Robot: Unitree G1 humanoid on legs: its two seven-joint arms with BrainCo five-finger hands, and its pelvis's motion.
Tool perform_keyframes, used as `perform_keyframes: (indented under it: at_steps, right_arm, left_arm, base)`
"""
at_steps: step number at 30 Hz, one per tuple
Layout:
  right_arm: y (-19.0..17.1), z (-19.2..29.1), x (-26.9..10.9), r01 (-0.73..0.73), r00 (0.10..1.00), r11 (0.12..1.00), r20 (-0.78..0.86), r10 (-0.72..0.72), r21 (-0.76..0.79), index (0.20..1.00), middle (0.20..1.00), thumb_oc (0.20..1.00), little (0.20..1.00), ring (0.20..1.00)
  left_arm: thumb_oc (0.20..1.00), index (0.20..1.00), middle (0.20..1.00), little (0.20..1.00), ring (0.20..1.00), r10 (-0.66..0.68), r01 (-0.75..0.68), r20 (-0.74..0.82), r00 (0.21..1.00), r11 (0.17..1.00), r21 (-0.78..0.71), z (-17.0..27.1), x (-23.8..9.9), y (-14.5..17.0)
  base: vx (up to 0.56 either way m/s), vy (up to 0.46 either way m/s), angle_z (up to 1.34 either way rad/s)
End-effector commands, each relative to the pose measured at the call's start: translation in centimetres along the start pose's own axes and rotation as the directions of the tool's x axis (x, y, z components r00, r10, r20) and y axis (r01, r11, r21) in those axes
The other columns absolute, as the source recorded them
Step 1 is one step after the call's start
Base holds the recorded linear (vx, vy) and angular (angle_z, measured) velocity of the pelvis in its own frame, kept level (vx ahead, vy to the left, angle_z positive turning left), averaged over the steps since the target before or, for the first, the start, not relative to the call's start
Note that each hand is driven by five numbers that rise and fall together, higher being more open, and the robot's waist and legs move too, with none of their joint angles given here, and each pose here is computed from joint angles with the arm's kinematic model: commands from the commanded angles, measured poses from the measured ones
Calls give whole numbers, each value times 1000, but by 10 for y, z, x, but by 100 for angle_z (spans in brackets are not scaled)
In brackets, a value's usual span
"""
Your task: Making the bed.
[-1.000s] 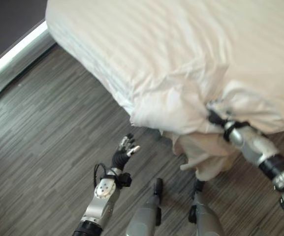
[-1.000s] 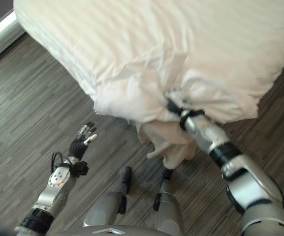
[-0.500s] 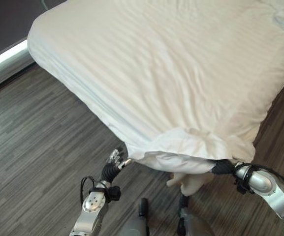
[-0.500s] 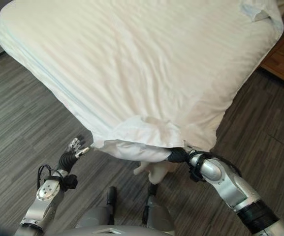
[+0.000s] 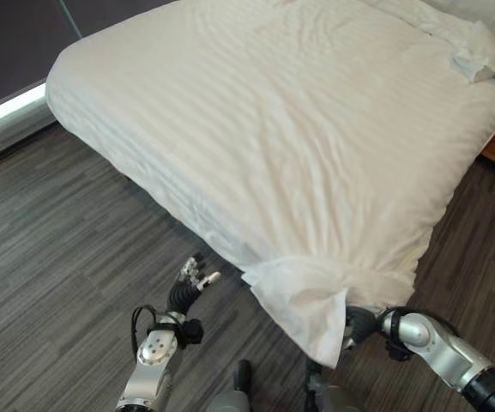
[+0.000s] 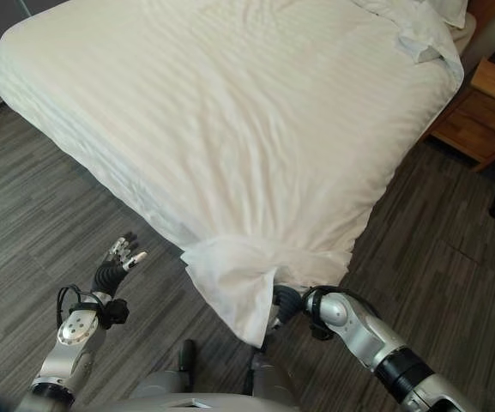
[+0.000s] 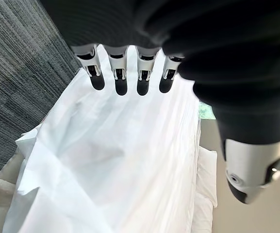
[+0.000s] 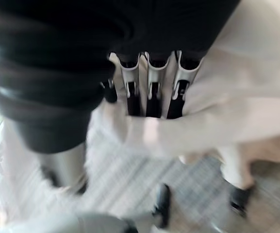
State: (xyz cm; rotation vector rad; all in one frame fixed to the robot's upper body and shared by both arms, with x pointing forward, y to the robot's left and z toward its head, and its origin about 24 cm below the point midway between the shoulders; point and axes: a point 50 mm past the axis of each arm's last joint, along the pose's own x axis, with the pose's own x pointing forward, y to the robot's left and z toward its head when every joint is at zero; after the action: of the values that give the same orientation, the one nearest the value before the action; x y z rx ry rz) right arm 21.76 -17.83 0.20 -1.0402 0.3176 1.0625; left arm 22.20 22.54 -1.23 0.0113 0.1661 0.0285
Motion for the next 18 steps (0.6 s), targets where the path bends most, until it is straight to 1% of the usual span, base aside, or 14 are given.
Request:
perform_keyframes:
  at_steps: [1,4,5,6,8,9,10,11,12,13,14,15,16,18]
  right_arm:
    - [-5,6,-23,-122,990,992,72,119,29,1000,1000,1000,1000,1000]
    - [-3,-4,-49,-222,975,973,32,221,64,1000,1000,1000,1000,1000]
    - [-2,-10,-64,-259,966,958,12,260,122,1000,1000,1000,1000,1000]
    - [-11,-13,-85,-248,967,954,-11,254,166,1000,1000,1000,1000,1000]
    - [-25,-17,-101,-175,981,971,-57,186,164,1000,1000,1000,1000,1000]
    - [-37,-18,-110,-104,989,984,-87,118,145,1000,1000,1000,1000,1000]
    - [-52,-12,-125,12,997,994,-81,-3,109,1000,1000,1000,1000,1000]
    - [-52,-12,-127,14,996,994,-84,-5,111,1000,1000,1000,1000,1000]
    - [-69,-11,-139,193,980,977,-65,-188,94,1000,1000,1000,1000,1000]
    - [-69,-11,-140,195,980,976,-66,-189,94,1000,1000,1000,1000,1000]
    - [-79,-3,-147,300,954,952,-25,-299,60,1000,1000,1000,1000,1000]
    - [-79,-3,-148,301,954,952,-26,-300,60,1000,1000,1000,1000,1000]
    - [-89,1,-152,479,874,874,43,-483,84,1000,1000,1000,1000,1000]
    - [-89,-5,-143,602,761,755,99,-641,258,1000,1000,1000,1000,1000]
  left_arm:
    - [1000,1000,1000,1000,1000,-50,43,91,995,996,77,21,12,4]
    - [1000,1000,1000,1000,1000,-77,69,97,992,994,84,23,13,3]
    - [1000,1000,1000,1000,1000,-85,77,96,992,993,86,24,13,4]
    - [1000,1000,1000,1000,1000,-100,91,96,990,992,89,24,12,3]
    - [1000,1000,1000,1000,1000,-104,96,92,990,992,84,23,12,3]
    - [1000,1000,1000,1000,1000,-101,94,91,991,992,83,23,11,4]
    - [1000,1000,1000,1000,1000,-96,89,91,991,993,79,23,9,6]
    - [1000,1000,1000,1000,1000,-100,93,91,991,993,79,23,9,5]
    - [1000,1000,1000,1000,1000,-91,85,96,991,994,69,24,8,6]
    - [1000,1000,1000,1000,1000,-93,87,97,991,994,68,24,8,5]
    - [1000,1000,1000,1000,1000,-91,86,92,992,995,60,22,5,5]
    - [1000,1000,1000,1000,1000,-92,87,92,992,994,60,22,5,5]
    - [1000,1000,1000,1000,1000,-69,66,98,993,997,43,22,3,8]
    - [1000,1000,1000,1000,1000,-44,41,102,994,999,31,22,3,10]
  base:
    - [0,0,0]
    - [2,-3,-2]
    - [12,-10,-6]
    - [14,-5,-7]
    - [3,1,-3]
    - [8,-2,-9]
    - [7,0,-12]
    - [8,6,-14]
    - [3,7,-21]
    - [12,8,-19]
    - [10,1,-14]
    - [18,9,-3]
    - [0,0,0]
    - [10,10,4]
